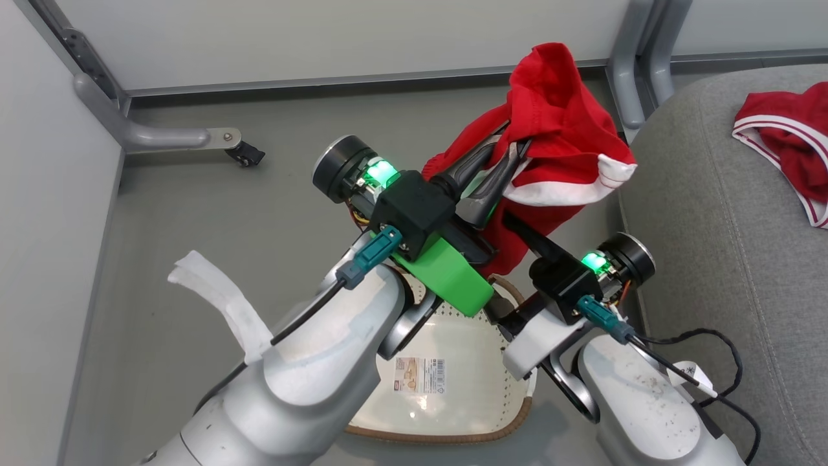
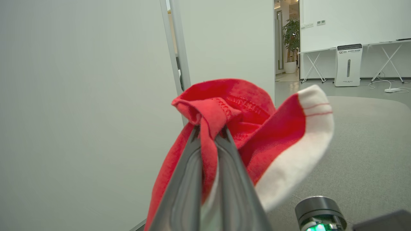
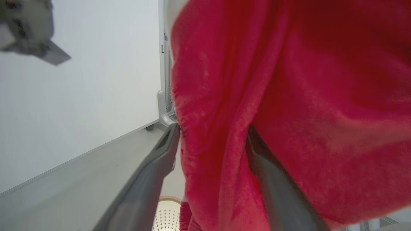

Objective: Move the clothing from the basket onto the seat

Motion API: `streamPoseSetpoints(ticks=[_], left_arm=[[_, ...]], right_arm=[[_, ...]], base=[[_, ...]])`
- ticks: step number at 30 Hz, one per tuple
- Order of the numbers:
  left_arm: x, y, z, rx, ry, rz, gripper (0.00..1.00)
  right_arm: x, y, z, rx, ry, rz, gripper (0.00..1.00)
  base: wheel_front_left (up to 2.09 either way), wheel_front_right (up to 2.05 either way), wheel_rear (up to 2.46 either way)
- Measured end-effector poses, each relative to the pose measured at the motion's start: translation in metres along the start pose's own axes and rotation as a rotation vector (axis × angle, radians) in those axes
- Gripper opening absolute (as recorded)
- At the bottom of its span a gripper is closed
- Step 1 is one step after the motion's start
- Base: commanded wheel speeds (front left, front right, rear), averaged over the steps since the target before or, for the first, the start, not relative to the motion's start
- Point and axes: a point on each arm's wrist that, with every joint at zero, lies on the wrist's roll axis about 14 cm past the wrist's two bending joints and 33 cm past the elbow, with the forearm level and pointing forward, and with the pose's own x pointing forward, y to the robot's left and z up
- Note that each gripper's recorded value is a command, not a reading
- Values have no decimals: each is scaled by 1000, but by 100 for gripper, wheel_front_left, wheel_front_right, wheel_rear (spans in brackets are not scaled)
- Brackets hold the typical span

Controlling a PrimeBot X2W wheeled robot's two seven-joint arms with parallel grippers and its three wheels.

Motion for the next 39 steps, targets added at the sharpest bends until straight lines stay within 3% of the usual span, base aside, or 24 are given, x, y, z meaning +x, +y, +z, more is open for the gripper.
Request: streamPoseSetpoints(ticks=[1,2,3,4,22,23,24,25,39], left_arm=[[1,-1,1,-5,-3,1,0],[1,-2,2,-9,-5,1,0],[2,-2,3,-13,-9,3,0],[3,-2,3,-15,-11,4,0],[8,5,-13,-11,25,19,0],[8,5,-13,-8,27,19,25],[8,5,-14,-8,29,20,76],[8,6,-15,-7,32,20,100],[9,6,-16,6,33,20,100]], right_arm=[[0,-2,-1,5,3,-6,100],[0,-4,-2,13,5,-12,59],[0,-6,-3,21,7,-18,45],[0,-7,-4,25,10,-22,0],[1,-22,-1,59,-5,-62,0],[1,-22,-1,60,-5,-62,0],[1,-22,-1,62,-6,-62,0],[1,-22,-1,62,-8,-62,0],[1,-22,4,60,-20,-61,0]], base=[[0,0,0],[0,0,0],[0,0,0],[0,0,0],[0,0,0],[0,0,0],[0,0,0],[0,0,0],[0,0,0]])
